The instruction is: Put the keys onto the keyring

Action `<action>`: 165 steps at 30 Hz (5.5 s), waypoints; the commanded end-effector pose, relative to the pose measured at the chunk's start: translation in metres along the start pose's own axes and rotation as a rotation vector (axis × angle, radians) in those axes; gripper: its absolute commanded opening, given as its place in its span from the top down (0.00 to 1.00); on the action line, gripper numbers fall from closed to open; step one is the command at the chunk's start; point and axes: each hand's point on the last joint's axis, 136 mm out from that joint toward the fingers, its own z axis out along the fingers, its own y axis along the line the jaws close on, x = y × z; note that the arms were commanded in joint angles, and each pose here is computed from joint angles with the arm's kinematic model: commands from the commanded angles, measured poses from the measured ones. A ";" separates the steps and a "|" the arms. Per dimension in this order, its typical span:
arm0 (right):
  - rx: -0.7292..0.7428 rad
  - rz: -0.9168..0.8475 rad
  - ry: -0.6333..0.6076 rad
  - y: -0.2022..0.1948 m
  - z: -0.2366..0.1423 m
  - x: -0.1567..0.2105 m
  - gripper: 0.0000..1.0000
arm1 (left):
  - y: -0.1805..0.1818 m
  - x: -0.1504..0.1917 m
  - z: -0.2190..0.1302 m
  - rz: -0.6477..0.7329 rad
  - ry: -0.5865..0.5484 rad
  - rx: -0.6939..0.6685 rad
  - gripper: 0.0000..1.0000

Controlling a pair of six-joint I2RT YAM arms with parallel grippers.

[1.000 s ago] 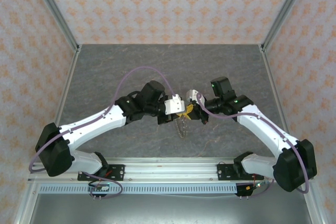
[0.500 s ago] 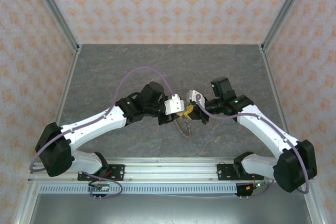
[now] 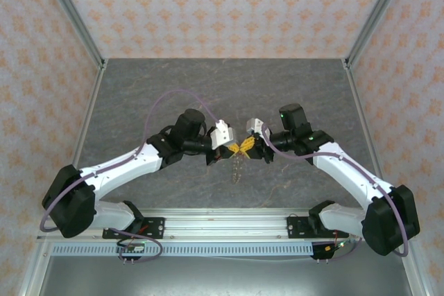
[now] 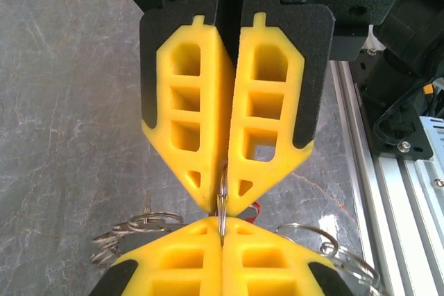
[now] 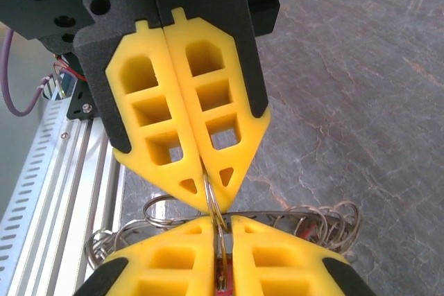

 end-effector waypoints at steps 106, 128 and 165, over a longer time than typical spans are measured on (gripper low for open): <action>-0.068 -0.032 -0.017 0.007 -0.005 -0.016 1.00 | 0.000 0.006 -0.001 0.133 0.237 -0.063 0.80; -0.001 -0.002 -0.006 0.004 -0.004 0.001 0.88 | -0.001 -0.012 -0.002 0.072 0.081 -0.041 1.00; 0.142 0.462 0.029 -0.024 0.005 0.037 1.00 | 0.014 -0.020 -0.004 0.003 -0.161 -0.125 1.00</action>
